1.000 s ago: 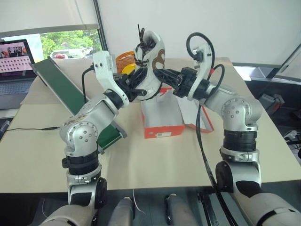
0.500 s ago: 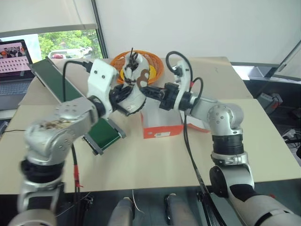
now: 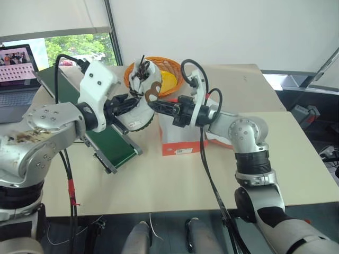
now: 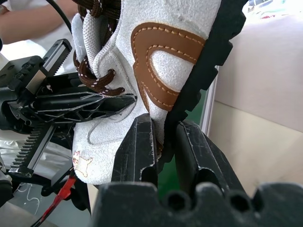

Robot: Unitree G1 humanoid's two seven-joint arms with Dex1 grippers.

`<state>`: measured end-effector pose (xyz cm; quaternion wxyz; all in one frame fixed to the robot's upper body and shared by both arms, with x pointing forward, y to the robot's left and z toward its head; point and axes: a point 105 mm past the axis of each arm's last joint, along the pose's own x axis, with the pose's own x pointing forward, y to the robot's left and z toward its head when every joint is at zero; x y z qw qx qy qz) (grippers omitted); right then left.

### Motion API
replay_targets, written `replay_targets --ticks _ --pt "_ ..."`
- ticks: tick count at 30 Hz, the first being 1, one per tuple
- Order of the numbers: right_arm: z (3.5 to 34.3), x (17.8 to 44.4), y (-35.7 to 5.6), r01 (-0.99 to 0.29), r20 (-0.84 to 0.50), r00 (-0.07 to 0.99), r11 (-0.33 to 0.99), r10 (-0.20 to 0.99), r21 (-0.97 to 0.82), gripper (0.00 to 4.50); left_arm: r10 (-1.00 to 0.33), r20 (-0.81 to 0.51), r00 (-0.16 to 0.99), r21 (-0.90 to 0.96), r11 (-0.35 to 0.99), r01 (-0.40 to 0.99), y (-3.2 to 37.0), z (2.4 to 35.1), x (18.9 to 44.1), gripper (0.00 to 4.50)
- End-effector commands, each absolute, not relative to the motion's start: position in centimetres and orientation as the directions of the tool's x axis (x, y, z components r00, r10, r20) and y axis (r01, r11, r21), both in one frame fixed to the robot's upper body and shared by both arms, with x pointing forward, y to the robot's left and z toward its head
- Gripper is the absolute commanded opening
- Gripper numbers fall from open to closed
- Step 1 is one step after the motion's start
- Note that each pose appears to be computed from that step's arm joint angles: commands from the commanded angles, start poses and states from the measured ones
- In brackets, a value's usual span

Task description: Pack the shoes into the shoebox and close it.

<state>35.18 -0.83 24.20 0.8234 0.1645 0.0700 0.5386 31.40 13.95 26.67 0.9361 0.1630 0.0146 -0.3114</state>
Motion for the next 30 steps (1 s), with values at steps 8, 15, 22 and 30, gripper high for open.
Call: replay_targets --ticks 8,15,22,30 --pt "27.7 36.8 -5.0 -0.825 0.194 0.547 0.484 0.815 0.292 0.21 -0.544 -0.018 0.839 0.122 0.831 0.542 15.4 29.4 32.0 1.87" --pt "28.0 37.9 -7.4 -0.802 0.164 0.587 0.542 0.793 0.249 0.21 -0.545 -0.068 0.835 0.137 0.824 0.549 17.5 30.8 30.5 3.96" --pt "25.4 42.6 -11.3 -0.671 -0.11 0.722 0.73 0.683 0.128 0.21 -0.629 -0.214 0.748 0.257 0.702 0.664 16.1 28.7 28.0 3.96" --pt "22.2 45.1 -11.7 -0.675 -0.316 0.698 0.738 0.643 0.013 0.21 -0.702 -0.269 0.659 0.263 0.605 0.752 14.1 25.9 25.6 3.96"
